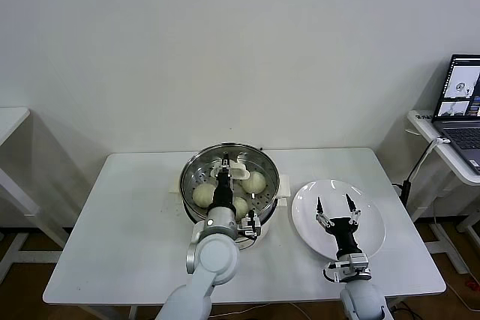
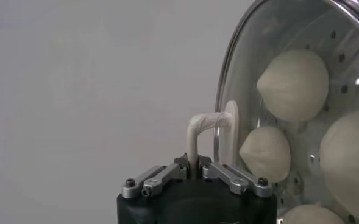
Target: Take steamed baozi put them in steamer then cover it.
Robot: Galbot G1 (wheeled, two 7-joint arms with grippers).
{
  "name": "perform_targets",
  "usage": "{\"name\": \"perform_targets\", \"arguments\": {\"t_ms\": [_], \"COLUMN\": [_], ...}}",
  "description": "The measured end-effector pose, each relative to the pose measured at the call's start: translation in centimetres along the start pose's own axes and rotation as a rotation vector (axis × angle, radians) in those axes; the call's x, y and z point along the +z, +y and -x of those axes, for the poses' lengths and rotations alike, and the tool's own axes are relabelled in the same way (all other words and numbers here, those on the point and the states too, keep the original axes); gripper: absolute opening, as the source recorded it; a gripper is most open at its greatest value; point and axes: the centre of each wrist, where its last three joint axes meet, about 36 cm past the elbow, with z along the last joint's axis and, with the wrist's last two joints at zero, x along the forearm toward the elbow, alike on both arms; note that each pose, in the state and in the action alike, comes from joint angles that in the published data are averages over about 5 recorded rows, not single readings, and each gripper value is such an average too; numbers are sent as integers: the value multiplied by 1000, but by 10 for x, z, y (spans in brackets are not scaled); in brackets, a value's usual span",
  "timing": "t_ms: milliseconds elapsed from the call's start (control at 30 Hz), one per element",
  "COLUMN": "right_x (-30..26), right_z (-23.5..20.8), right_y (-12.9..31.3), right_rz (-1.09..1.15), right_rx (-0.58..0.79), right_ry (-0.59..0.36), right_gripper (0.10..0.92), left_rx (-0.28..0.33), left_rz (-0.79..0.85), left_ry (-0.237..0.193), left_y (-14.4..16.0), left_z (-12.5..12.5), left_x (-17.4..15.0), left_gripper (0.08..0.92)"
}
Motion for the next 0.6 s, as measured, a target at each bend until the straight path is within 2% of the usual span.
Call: {"name": "perform_targets", "arguments": {"t_ms": [300, 600], "right_x": [0, -2], "right_z": [0, 3], "right_y": [-1, -3], "right_rz": [-2, -3], "right_rx": [0, 2], "right_ry": [-1, -7], "right_gripper": [823, 823], "left_rx": [-11, -1], "left_rz": [-15, -76], "left_ry": [-9, -39], "left_y": [5, 21], "left_z": [-11, -39], "left_x": [3, 16], "left_gripper": [567, 802]}}
